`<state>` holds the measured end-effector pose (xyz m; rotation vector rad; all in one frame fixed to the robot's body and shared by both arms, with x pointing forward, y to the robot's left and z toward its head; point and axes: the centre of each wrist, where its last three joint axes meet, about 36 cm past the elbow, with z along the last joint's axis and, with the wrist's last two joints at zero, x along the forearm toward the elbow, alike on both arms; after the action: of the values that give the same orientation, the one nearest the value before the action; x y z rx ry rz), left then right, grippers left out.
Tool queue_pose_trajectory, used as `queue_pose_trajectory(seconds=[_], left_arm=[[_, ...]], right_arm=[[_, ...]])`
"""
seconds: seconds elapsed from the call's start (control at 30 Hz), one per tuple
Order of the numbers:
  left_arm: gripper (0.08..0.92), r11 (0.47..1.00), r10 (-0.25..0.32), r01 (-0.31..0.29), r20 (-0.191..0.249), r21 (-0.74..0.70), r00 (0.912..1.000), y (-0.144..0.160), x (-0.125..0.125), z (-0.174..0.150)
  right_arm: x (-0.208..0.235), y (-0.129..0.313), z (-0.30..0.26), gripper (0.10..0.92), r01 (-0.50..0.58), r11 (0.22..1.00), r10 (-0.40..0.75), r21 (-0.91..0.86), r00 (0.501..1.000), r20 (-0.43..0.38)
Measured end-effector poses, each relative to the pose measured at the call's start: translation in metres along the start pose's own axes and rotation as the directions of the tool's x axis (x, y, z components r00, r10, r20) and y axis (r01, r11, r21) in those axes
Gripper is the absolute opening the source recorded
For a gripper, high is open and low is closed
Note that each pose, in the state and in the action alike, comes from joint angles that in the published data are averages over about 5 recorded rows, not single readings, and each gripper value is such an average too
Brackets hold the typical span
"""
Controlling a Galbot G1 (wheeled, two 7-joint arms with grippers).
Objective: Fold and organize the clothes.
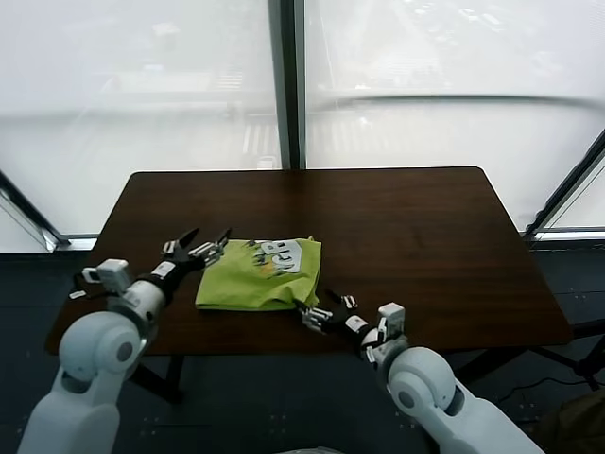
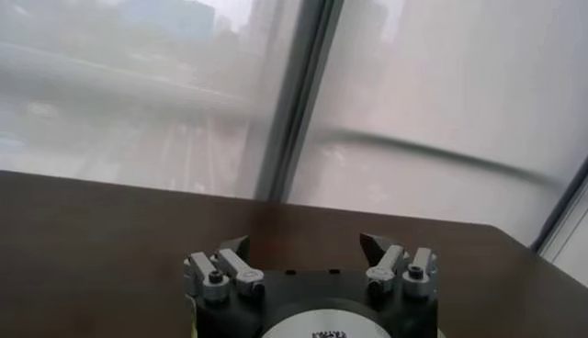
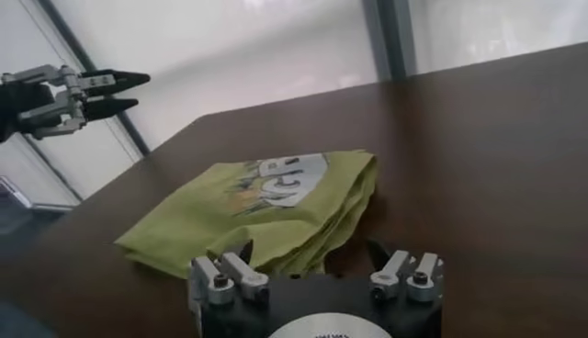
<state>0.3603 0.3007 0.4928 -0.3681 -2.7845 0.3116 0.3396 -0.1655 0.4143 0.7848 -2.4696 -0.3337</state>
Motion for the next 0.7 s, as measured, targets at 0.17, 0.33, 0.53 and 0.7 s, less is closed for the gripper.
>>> queue_pose_trajectory(seconds=[0.17, 0.33, 0.53, 0.7], left_arm=[[0.907, 1.0, -0.005, 0.005, -0.002, 0.0, 1.0, 0.001, 0.002, 0.001], [0.907, 1.0, -0.007, 0.007, -0.003, 0.0, 1.0, 0.0, 0.003, 0.003], [0.907, 1.0, -0.008, 0.008, -0.005, 0.0, 1.0, -0.001, 0.003, 0.005], [0.907, 1.0, -0.008, 0.008, -0.006, 0.001, 0.9999, -0.003, 0.003, 0.007]], right_arm=[[-0.001, 0.002, 0.004, 0.652, 0.003, 1.0, -0.003, 0.003, 1.0, -0.009], [0.002, 0.001, 0.003, 0.34, -0.001, 1.0, 0.001, 0.014, 1.0, -0.006], [0.008, -0.004, -0.001, 0.172, -0.013, 1.0, 0.013, 0.026, 1.0, 0.005], [0.015, -0.015, -0.006, 0.171, -0.038, 0.999, 0.038, 0.038, 0.999, 0.009]])
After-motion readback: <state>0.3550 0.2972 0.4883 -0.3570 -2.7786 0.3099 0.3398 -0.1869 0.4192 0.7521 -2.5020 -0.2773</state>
